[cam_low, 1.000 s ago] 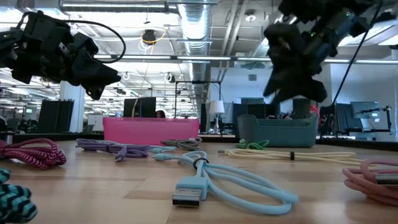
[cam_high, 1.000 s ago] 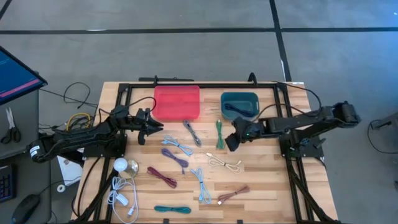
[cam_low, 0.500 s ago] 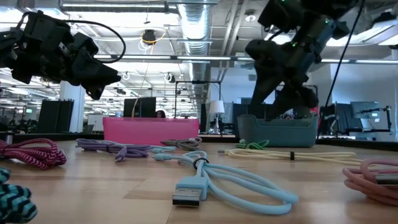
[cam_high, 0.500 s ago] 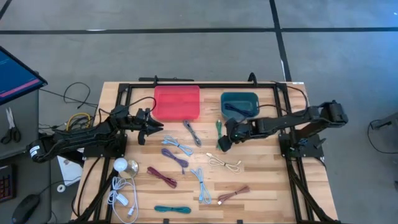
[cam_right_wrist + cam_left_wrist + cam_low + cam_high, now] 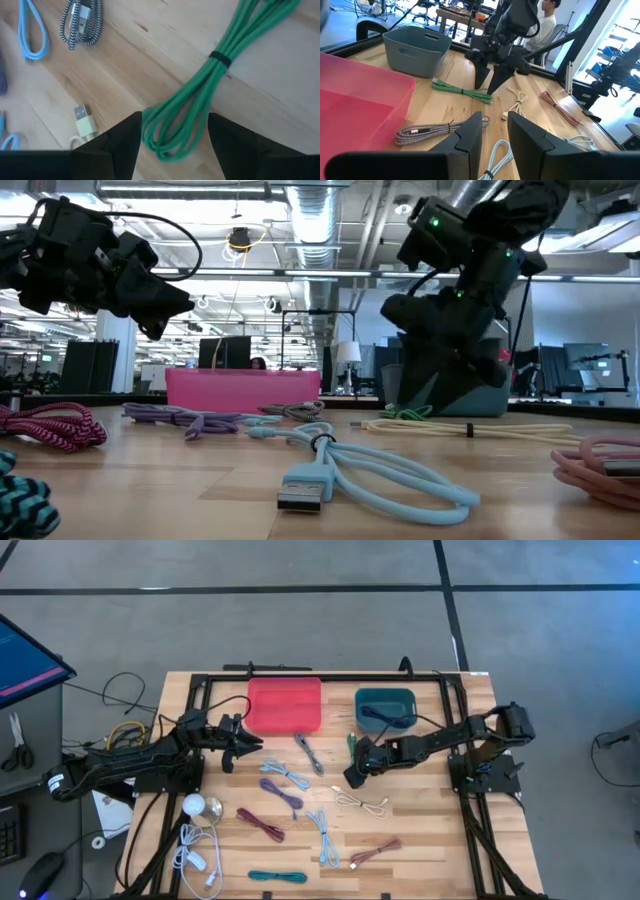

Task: Pick & Place USB Port
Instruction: Put the green charger cable into the red bin

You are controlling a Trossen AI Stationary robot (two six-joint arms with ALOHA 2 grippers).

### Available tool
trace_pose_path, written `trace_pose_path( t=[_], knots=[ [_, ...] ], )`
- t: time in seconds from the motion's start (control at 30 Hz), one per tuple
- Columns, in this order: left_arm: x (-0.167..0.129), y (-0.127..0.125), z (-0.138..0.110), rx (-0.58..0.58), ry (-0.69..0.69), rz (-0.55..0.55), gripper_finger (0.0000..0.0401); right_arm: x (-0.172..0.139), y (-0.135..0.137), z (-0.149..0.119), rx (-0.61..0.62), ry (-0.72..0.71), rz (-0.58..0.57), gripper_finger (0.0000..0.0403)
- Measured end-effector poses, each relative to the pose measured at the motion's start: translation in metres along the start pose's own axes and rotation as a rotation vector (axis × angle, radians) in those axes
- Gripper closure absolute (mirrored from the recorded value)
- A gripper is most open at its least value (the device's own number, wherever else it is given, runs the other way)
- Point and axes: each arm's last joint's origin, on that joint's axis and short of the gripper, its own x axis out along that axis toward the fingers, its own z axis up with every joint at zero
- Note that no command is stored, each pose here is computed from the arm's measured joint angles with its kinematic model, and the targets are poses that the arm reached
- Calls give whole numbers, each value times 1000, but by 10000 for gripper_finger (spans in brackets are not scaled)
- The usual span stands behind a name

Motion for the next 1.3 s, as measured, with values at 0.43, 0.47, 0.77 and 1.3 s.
trace_pose_path(
  t=[0.43,0.47,0.77,1.3],
  knots=[
    [0,0,0,0,0,0,309,10,-2,-2,-21,-11,-43,265],
    [0,0,0,0,0,0,309,10,-2,-3,-30,-13,-46,281],
    [0,0,0,0,0,0,309,10,-2,-2,-127,-10,-39,393],
    [0,1,1,0,-17,34,309,-55,20,15,-476,-301,102,402]
  ],
)
